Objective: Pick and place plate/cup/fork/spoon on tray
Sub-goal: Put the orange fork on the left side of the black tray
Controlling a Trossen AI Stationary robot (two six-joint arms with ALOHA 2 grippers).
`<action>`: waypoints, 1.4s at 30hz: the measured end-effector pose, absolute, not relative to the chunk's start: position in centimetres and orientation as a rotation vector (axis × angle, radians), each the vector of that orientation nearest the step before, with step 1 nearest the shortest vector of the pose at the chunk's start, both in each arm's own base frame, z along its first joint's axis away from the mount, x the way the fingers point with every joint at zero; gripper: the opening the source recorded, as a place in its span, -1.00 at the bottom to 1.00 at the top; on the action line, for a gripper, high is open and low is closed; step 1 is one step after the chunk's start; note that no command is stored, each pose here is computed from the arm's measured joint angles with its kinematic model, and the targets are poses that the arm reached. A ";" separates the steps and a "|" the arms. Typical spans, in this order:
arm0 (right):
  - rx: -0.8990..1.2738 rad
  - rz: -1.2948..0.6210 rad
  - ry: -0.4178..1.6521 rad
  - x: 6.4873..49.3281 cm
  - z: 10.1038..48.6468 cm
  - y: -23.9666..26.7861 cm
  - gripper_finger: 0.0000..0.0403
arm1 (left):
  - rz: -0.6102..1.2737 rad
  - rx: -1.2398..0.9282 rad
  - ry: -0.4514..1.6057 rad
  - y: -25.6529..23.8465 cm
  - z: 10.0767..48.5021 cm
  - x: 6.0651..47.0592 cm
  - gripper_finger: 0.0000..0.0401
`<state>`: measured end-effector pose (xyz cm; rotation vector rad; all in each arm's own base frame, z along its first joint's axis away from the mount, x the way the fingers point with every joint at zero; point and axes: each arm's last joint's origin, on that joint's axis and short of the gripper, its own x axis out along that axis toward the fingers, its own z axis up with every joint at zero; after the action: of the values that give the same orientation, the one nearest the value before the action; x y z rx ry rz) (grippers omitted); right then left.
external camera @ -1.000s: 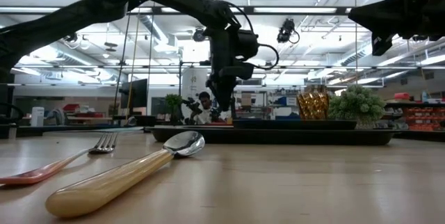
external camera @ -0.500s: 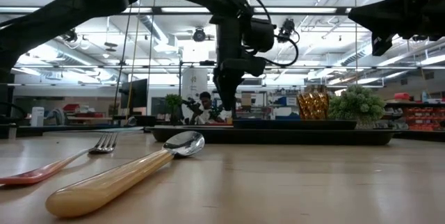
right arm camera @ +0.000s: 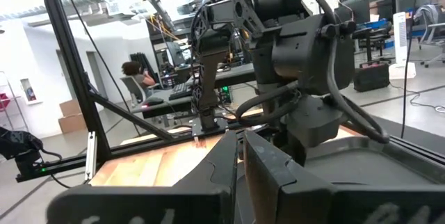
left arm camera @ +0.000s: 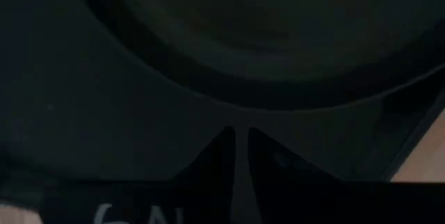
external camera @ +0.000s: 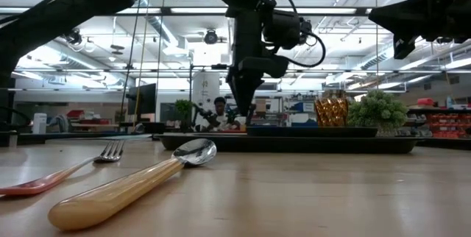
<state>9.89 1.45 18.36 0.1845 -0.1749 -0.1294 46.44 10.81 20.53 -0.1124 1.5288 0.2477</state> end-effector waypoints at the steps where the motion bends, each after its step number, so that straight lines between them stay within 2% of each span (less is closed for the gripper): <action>1: 0.184 -0.129 -0.175 9.9 18.4 1.5 -0.83 | 0.258 -0.123 1.530 10.6 20.5 46.5 -0.76; 7: 0.184 -0.129 -0.175 9.9 18.4 1.5 -0.83 | 0.299 -0.185 1.520 8.9 20.5 46.8 -0.76; 13: 0.184 -0.129 -0.175 9.9 18.4 1.5 -0.83 | 0.172 -0.321 1.527 5.2 20.5 47.3 -0.76; 18: 0.184 -0.130 -0.175 9.9 18.4 1.5 -0.83 | 0.103 -0.290 1.524 1.5 20.5 47.7 -0.76; 26: 0.184 -0.129 -0.175 9.9 18.4 1.5 -0.83 | 0.311 -0.202 1.465 -3.6 20.5 47.8 -0.76; 35: 0.184 -0.129 -0.175 9.9 18.4 1.5 -0.83 | 0.568 -0.230 1.492 -10.4 20.5 45.4 -0.77; 42: 0.184 -0.129 -0.175 9.9 18.4 1.5 -0.83 | 0.686 -0.272 1.467 -14.8 20.6 43.6 -0.93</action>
<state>9.89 1.45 18.36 0.1844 -0.1746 -0.1291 43.64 -14.75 20.61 -0.2723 1.4666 0.6862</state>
